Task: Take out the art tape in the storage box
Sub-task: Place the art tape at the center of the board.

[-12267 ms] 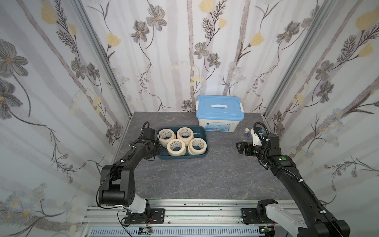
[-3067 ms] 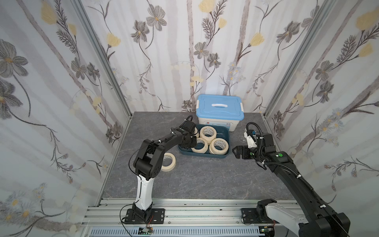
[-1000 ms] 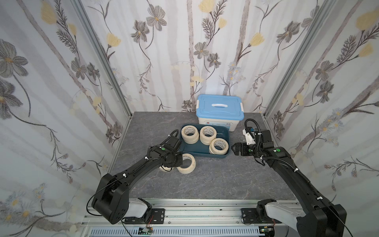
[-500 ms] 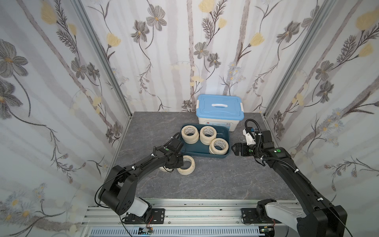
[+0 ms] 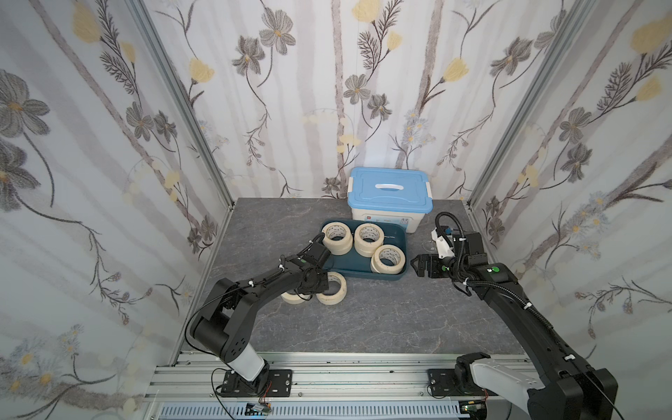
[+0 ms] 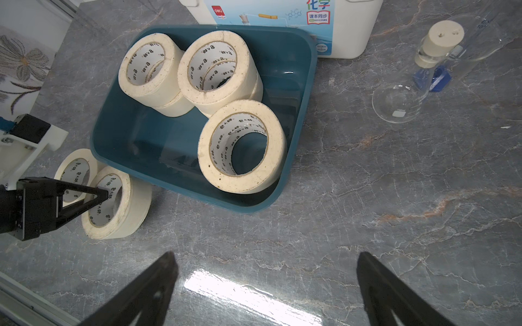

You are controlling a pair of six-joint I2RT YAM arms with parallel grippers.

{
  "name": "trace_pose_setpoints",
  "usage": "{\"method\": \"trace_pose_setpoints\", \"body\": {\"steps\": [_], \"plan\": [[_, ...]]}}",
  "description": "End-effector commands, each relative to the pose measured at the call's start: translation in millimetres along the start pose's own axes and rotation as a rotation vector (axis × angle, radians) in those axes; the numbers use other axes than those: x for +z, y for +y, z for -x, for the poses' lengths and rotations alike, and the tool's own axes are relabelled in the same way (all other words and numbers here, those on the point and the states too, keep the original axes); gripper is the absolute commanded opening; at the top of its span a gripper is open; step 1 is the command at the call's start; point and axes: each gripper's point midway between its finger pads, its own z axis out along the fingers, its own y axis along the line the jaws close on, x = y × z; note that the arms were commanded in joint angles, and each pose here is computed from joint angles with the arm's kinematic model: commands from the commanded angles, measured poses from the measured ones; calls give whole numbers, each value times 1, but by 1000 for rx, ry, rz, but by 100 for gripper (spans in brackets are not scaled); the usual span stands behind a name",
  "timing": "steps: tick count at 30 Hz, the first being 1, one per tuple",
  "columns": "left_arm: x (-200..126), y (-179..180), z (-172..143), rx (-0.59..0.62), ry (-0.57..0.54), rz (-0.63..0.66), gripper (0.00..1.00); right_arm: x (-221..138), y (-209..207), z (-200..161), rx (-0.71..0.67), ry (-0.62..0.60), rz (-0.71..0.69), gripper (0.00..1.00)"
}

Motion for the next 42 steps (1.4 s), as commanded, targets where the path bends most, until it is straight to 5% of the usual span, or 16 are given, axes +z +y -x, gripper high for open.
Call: {"method": "trace_pose_setpoints", "body": {"steps": [1, 15, 22, 34, 42], "plan": [[2, -3, 11, 0, -30, 6, 3, -2, 0, 3, -2, -19, -3, 100], [22, -6, 17, -28, -34, 16, 12, -4, 1, 4, 0, -25, -1, 100], [24, -8, 19, -35, -41, 9, 25, -3, 1, 4, 1, -22, 0, 100], [-4, -8, 26, -22, -94, -8, 43, 0, 3, 2, 3, -7, 11, 100], [-46, -2, 40, -2, -225, -10, 61, 6, 16, 1, -10, 27, 55, 100]]}}
